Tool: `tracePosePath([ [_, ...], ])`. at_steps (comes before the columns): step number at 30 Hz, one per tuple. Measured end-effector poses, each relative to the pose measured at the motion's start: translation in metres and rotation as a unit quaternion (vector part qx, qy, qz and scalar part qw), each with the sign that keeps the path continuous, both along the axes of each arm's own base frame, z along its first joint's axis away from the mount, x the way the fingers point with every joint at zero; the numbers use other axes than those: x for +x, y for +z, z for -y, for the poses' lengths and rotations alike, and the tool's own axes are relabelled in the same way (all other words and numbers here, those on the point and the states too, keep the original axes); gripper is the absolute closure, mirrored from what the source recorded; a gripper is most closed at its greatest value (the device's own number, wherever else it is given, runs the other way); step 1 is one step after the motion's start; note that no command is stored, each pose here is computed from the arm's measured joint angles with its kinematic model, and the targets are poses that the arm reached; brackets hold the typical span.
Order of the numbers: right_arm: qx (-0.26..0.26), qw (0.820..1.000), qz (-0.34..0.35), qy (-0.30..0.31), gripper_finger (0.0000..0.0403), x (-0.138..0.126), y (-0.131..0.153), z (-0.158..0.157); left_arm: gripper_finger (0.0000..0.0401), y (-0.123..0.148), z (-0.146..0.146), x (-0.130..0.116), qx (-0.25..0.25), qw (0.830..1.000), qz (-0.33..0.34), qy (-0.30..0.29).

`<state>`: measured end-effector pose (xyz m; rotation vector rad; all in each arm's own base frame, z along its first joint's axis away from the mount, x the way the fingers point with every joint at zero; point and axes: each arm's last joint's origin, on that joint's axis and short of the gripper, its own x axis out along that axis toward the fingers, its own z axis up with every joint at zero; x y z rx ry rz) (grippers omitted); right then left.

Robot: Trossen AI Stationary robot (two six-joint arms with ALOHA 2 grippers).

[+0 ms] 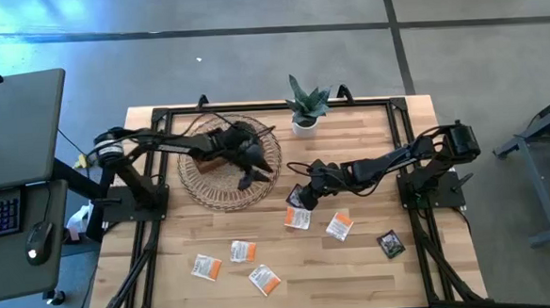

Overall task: Pick & Place Tea
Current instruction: Put the black tea bag into the right section of the wooden organizer

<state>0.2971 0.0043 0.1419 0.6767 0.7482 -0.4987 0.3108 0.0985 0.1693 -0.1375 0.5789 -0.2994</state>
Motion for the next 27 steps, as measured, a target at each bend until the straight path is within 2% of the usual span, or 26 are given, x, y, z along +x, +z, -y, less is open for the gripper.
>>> tracePosePath([
  [6,-0.007,1.0,0.003,0.008,0.0403,0.001,0.001,0.0,0.0186,-0.014,0.014,0.035,-0.02,1.0,-0.024,-0.003],
  [12,-0.015,1.0,0.008,0.018,0.0403,0.002,0.001,0.0,0.0183,-0.024,0.017,0.064,-0.037,0.998,-0.051,0.018],
  [22,-0.023,0.999,0.02,0.033,0.0403,0.004,0.004,-0.001,0.0183,-0.025,0.012,0.086,-0.066,0.996,-0.053,0.005],
  [27,-0.03,0.998,0.027,0.04,0.0403,0.005,0.005,-0.001,0.0184,-0.038,0.015,0.089,-0.078,0.994,-0.077,-0.005],
])
